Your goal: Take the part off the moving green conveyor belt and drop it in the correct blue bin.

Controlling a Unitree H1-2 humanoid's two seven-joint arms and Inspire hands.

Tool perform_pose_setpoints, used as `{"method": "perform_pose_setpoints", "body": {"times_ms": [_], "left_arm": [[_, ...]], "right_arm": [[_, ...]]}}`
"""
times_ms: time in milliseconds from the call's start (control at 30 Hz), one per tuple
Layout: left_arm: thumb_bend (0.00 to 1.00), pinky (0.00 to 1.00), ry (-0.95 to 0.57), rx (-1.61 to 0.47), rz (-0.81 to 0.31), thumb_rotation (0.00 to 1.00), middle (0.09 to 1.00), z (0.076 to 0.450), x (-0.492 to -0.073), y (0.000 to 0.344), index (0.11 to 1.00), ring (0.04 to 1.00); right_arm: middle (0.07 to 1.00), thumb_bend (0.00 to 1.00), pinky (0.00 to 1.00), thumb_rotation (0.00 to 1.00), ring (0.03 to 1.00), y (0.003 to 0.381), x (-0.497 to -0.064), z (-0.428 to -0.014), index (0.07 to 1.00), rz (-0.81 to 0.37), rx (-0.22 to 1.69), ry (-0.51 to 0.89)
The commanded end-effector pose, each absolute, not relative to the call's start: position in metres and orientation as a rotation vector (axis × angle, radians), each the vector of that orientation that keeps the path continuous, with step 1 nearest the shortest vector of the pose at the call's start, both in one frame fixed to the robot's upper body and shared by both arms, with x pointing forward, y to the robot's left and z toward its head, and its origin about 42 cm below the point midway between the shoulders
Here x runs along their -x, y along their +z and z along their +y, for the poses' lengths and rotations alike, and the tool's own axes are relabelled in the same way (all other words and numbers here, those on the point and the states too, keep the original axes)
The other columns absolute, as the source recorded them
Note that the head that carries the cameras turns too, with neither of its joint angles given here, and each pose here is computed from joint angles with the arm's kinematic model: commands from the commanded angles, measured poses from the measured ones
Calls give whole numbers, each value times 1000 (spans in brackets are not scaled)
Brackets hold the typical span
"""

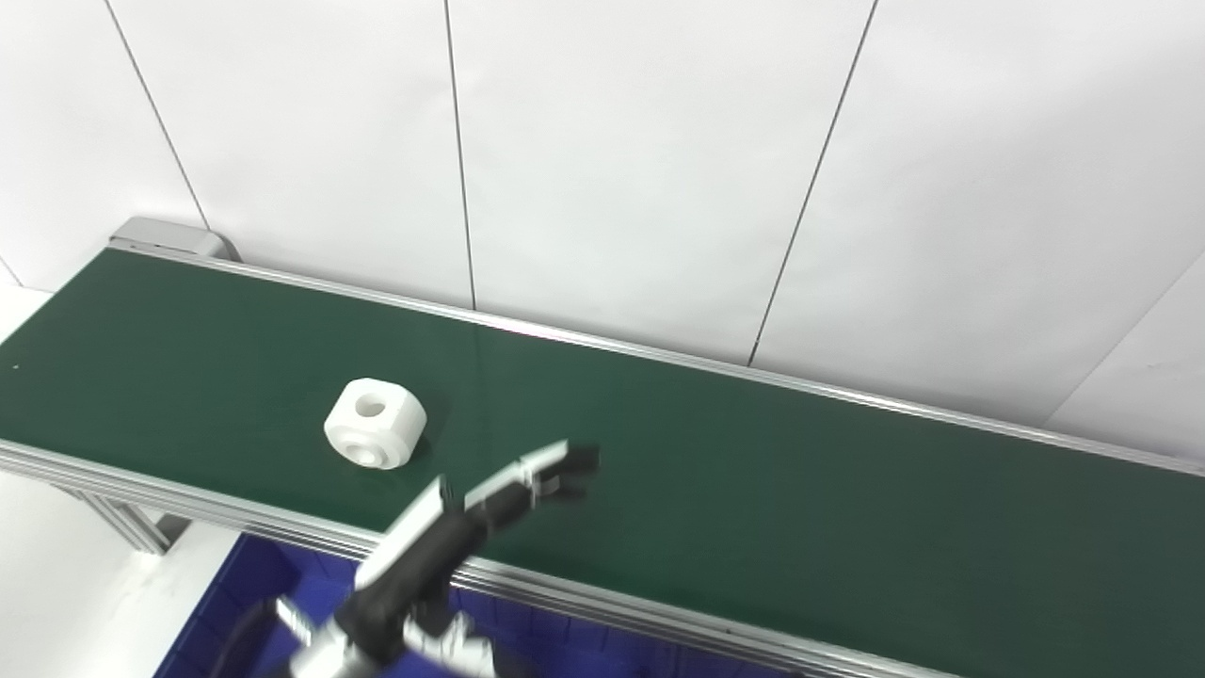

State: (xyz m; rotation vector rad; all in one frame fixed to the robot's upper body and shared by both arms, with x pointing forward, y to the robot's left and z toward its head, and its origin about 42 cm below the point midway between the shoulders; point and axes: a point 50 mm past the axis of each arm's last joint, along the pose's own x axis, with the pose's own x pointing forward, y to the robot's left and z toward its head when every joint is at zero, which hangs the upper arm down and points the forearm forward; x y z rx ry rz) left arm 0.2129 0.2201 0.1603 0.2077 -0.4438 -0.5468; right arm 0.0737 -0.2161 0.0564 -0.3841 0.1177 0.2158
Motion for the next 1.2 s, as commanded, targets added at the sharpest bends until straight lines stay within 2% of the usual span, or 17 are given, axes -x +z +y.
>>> {"method": "perform_pose_setpoints", "body": {"times_ms": [0, 67, 133, 233, 433, 633, 967, 1167], "left_arm": [[845, 829, -530, -238, -488, 553, 931, 222, -220, 175, 930, 913], [837, 850, -517, -267, -494, 561, 941, 224, -226, 181, 941, 925], [773, 895, -497, -310, -493, 594, 973, 229, -236, 187, 971, 955], [734, 926, -470, -353, -490, 601, 989, 238, -251, 195, 982, 970], [729, 950, -443, -463, -489, 583, 999, 259, -287, 203, 988, 980], [751, 908, -435, -592, -419, 436, 1000, 279, -323, 199, 988, 968], [774, 928, -441, -780, -333, 353, 1000, 299, -357, 181, 994, 985], [809, 892, -462, -857, -297, 234, 995, 303, -368, 169, 982, 968]], "right_arm": [[897, 710, 794, 724, 870, 68, -79, -215, 908, 62, 382, 205], [892, 710, 786, 726, 864, 69, -81, -214, 904, 43, 374, 204], [889, 708, 788, 712, 860, 70, -83, -212, 902, 29, 365, 205], [890, 720, 786, 715, 860, 73, -85, -211, 905, 19, 358, 206], [900, 744, 796, 746, 870, 77, -89, -208, 913, 12, 349, 203], [907, 707, 821, 762, 883, 80, -88, -207, 919, -1, 344, 206], [897, 668, 808, 755, 870, 81, -86, -207, 916, -49, 328, 213], [896, 664, 815, 757, 870, 83, -84, -207, 915, -55, 325, 212]]}}
